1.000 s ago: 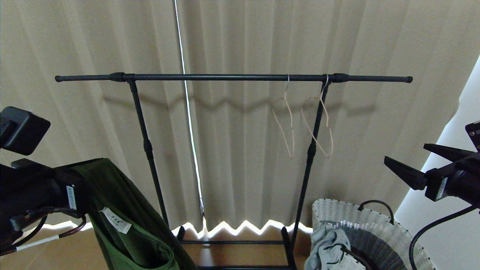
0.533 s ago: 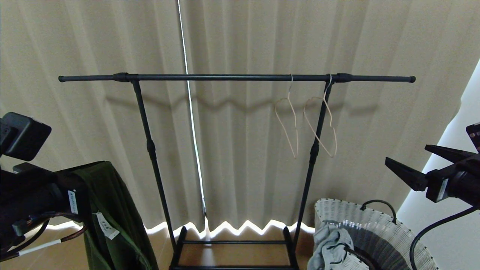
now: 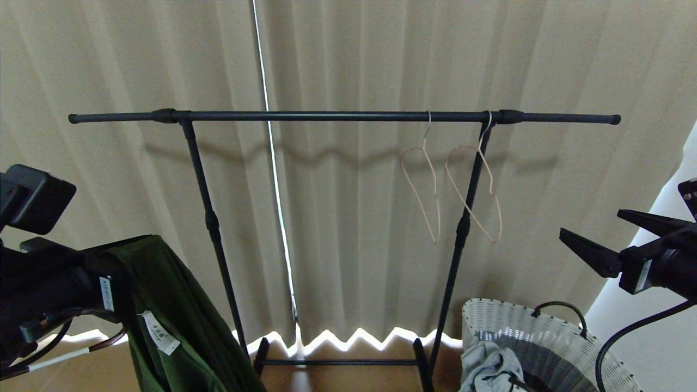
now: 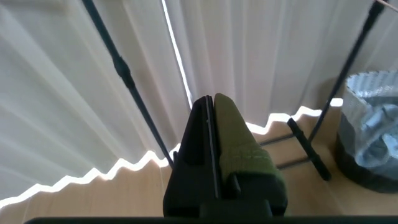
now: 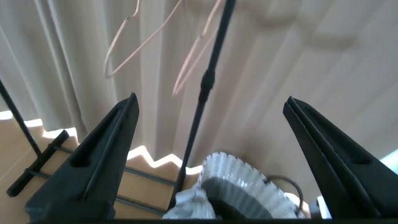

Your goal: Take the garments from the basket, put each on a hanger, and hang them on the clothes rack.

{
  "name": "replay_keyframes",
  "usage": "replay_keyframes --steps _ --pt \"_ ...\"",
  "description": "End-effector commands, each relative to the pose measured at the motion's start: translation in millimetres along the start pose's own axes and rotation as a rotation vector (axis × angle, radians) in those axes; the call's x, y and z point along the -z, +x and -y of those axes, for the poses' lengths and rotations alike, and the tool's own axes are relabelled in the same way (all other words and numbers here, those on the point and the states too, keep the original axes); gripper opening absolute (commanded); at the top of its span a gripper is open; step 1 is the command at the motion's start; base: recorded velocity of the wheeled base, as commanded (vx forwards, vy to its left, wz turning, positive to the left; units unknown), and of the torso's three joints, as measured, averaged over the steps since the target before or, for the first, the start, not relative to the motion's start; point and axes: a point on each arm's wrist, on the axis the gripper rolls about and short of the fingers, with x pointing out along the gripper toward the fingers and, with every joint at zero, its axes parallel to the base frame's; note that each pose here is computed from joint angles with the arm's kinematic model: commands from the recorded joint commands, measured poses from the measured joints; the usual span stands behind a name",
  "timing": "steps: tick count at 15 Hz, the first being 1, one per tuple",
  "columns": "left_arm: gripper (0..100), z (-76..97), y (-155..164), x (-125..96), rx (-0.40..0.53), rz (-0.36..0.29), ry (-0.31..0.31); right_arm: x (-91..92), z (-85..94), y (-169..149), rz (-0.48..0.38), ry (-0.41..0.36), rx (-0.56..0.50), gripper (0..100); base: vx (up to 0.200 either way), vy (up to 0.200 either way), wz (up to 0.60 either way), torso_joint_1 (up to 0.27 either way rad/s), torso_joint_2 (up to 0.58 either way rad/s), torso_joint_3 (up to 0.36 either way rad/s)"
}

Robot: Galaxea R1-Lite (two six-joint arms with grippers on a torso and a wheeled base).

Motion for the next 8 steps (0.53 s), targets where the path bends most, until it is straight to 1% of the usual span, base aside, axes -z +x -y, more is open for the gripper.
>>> replay_keyframes --steps 1,4,8 --pt "0 0.3 0.1 2.2 0.0 -0.007 0.0 0.7 -0.2 -0.2 -0.003 0.0 -0.001 100 0.2 0.0 0.0 0.012 0.0 -0.007" --pt "0 0.9 0.9 7.8 0.002 -0.028 0.003 0.8 0.5 1.2 -0.006 0.001 0.002 100 0.2 0.0 0.0 0.002 0.0 -0.001" --pt "0 1.3 1.9 8.7 0.004 -0.034 0.007 0.6 0.8 2.5 -0.009 0.0 0.001 100 0.2 0.0 0.0 0.0 0.01 0.004"
